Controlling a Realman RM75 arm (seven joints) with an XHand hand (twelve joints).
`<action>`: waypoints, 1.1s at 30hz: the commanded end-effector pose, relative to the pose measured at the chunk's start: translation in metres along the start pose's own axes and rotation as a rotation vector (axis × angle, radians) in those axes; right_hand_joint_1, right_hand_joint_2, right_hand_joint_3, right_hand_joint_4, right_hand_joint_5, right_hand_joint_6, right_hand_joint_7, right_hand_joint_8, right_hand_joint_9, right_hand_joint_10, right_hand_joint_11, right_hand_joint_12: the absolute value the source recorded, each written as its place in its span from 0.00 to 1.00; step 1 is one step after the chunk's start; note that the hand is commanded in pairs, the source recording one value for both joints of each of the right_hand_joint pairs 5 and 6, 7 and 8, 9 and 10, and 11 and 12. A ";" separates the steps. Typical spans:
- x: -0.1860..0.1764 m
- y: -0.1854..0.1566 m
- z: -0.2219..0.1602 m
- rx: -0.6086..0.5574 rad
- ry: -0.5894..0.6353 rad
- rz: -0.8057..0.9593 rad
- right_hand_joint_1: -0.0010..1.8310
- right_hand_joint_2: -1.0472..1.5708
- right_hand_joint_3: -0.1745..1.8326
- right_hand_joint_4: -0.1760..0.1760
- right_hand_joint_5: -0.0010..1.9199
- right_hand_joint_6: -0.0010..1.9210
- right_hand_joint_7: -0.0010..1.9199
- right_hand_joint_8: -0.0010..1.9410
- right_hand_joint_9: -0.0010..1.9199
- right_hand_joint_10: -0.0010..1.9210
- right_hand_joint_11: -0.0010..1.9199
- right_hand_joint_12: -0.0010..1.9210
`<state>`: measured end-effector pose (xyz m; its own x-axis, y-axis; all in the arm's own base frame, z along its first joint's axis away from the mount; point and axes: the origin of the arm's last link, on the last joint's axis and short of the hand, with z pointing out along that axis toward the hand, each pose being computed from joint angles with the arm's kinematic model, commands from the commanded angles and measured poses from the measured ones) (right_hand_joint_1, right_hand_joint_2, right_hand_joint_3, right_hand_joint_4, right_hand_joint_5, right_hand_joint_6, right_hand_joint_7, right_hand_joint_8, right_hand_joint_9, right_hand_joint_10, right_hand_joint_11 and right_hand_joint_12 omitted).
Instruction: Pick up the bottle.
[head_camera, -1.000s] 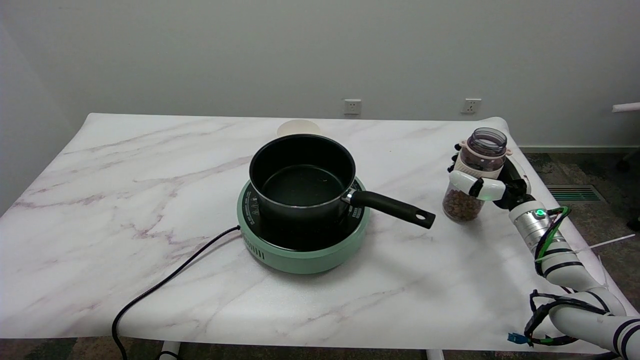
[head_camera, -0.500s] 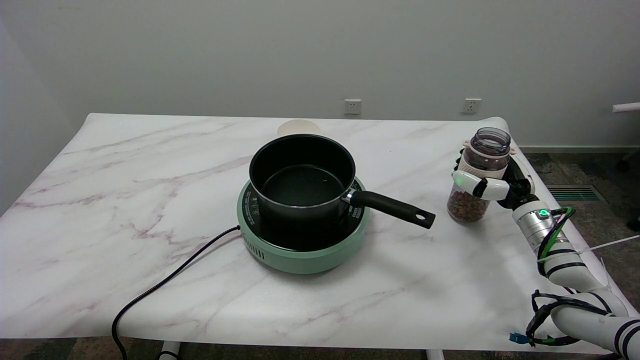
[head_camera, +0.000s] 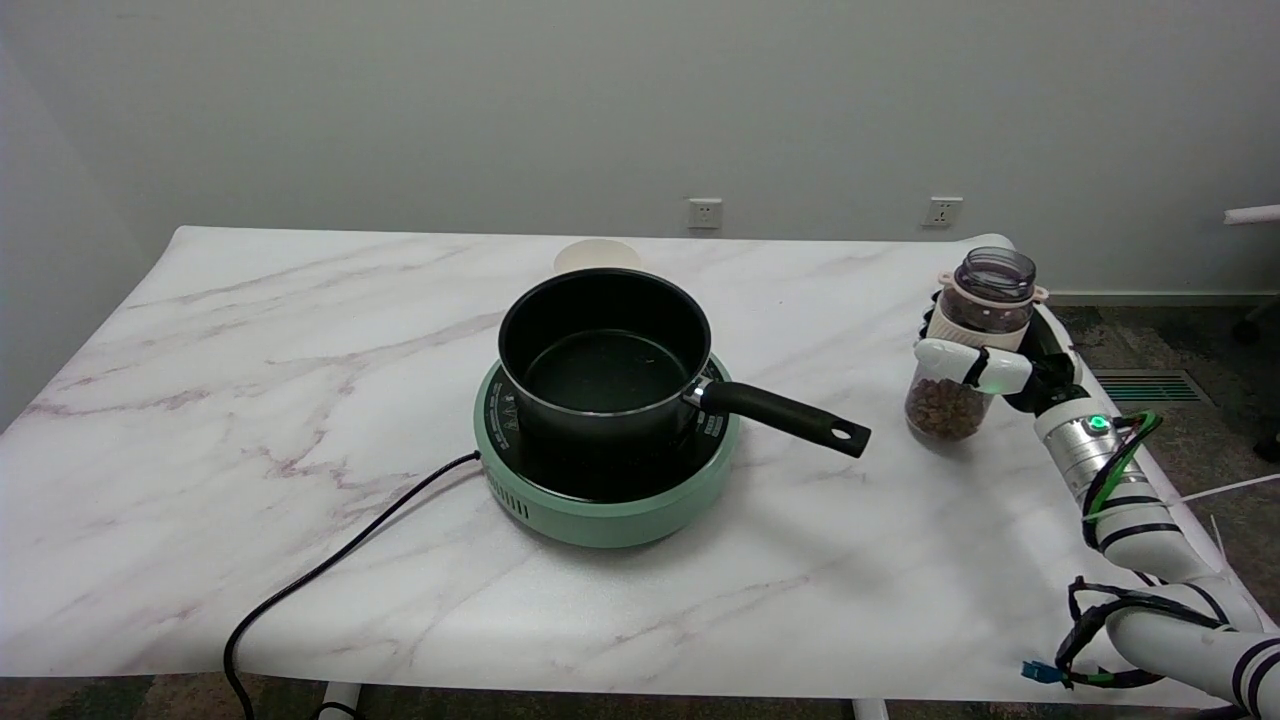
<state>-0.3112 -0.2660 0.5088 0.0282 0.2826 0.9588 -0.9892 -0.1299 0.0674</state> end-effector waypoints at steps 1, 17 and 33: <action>0.003 -0.036 0.033 0.107 -0.035 -0.056 0.76 0.91 0.27 0.50 1.00 1.00 0.99 0.98 0.74 0.74 0.65 0.65; -0.029 -0.071 0.084 0.185 -0.162 -0.157 0.77 0.90 0.28 0.50 1.00 1.00 1.00 0.99 0.75 0.75 0.66 0.66; -0.059 -0.111 0.107 0.291 -0.258 -0.251 0.79 0.92 0.34 0.50 1.00 1.00 1.00 0.99 0.77 0.77 0.67 0.67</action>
<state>-0.2307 -0.3425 0.4952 0.2164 0.1540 0.9641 -0.9279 -0.2745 0.2521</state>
